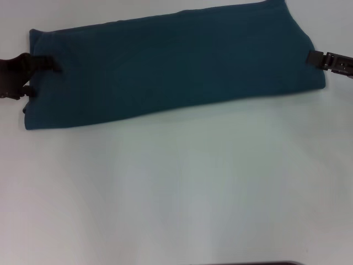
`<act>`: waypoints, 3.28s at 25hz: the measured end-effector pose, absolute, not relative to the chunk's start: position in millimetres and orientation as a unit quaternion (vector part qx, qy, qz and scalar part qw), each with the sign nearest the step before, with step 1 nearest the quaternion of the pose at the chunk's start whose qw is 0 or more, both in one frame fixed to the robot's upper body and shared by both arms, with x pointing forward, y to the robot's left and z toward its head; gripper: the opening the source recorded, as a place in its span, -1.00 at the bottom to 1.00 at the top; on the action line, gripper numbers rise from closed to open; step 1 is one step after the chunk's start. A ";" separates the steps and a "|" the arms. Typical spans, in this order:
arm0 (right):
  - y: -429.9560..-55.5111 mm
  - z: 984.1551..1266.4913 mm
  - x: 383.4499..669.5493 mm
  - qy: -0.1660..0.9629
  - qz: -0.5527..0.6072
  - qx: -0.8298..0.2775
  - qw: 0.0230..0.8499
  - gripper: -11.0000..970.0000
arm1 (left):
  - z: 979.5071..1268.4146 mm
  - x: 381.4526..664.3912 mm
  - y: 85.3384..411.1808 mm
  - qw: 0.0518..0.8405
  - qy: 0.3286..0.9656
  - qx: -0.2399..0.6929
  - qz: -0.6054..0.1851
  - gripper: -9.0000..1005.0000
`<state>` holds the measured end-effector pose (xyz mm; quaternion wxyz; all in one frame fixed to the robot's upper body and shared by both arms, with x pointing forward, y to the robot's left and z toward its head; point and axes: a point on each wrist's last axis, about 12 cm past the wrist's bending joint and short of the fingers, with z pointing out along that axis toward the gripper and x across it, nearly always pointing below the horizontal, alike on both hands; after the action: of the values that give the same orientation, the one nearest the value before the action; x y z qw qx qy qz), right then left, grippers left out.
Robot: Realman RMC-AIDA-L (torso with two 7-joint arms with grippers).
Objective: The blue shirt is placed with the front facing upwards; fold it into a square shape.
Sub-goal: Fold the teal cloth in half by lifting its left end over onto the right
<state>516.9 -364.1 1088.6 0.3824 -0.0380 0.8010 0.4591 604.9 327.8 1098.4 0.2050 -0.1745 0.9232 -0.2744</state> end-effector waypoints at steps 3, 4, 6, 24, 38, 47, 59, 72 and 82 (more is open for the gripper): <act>-364.2 1088.4 517.0 0.801 0.458 -0.037 0.383 0.85 | 1103.5 607.3 329.2 0.215 0.921 -0.173 -0.274 0.89; -364.2 1088.3 517.0 0.801 0.458 -0.037 0.383 0.85 | 1106.0 608.5 330.1 0.221 0.920 -0.173 -0.273 0.89; -364.3 1088.2 517.1 0.801 0.458 -0.037 0.383 0.85 | 1109.4 610.7 330.9 0.233 0.918 -0.174 -0.269 0.89; -364.5 1089.1 519.3 0.802 0.456 -0.035 0.384 0.85 | 1099.8 619.5 308.2 0.224 0.928 -0.146 -0.259 0.89; -365.4 1088.1 518.3 0.804 0.454 -0.033 0.384 0.85 | 1108.8 620.6 309.1 0.229 0.926 -0.141 -0.265 0.89; -365.8 1088.0 518.1 0.804 0.454 -0.032 0.384 0.85 | 1107.8 620.3 315.6 0.234 0.927 -0.147 -0.254 0.89; -366.6 1090.0 520.6 0.804 0.453 -0.030 0.384 0.85 | 1097.8 611.9 315.4 0.209 0.934 -0.146 -0.251 0.89; -368.0 1091.5 522.9 0.805 0.450 -0.030 0.386 0.85 | 1108.9 615.5 315.0 0.222 0.928 -0.145 -0.262 0.89; -367.7 1091.9 524.3 0.805 0.449 -0.030 0.386 0.85 | 1111.0 620.7 318.8 0.244 0.926 -0.153 -0.244 0.89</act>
<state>524.3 -367.7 1091.9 0.3861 -0.0298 0.8054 0.4487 620.7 318.8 1111.0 0.2441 -0.1526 0.9260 -0.2443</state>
